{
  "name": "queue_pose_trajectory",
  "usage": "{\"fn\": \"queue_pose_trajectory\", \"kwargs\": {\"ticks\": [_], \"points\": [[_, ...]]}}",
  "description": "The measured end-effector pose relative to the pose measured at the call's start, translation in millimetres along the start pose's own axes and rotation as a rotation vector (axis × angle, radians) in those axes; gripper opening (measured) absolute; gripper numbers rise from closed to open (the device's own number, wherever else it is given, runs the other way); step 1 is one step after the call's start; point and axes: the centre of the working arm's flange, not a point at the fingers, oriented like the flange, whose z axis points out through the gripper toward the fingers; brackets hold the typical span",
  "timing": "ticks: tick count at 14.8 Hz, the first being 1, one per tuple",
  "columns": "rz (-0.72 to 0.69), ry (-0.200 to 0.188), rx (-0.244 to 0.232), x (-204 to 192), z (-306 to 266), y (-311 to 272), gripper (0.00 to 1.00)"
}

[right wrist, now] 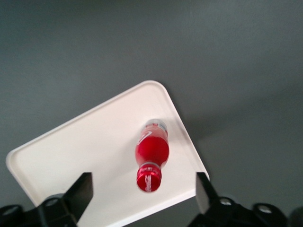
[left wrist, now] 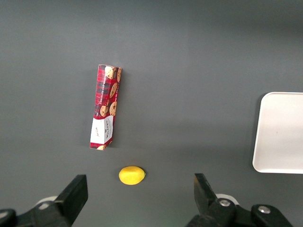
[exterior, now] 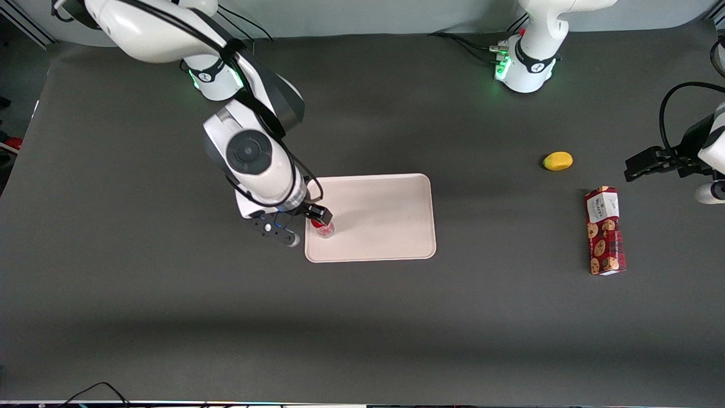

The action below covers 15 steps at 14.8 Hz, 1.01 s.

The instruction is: Place coke bottle on tray

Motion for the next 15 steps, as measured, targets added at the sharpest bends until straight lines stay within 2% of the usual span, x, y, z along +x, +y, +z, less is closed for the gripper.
{"fn": "queue_pose_trajectory", "kwargs": {"ticks": [2,5,6,7,10,12,15], "points": [[-0.038,0.047,-0.016,-2,-63,18,1.00],[-0.155,0.092,-0.101,-4,-163,76,1.00],[-0.191,0.089,-0.125,-2,-191,103,1.00],[-0.218,0.069,-0.125,3,-216,133,1.00],[-0.263,0.027,-0.081,39,-257,240,1.00],[-0.256,0.003,-0.072,53,-252,298,1.00],[-0.266,-0.011,-0.072,48,-234,326,1.00]]}}
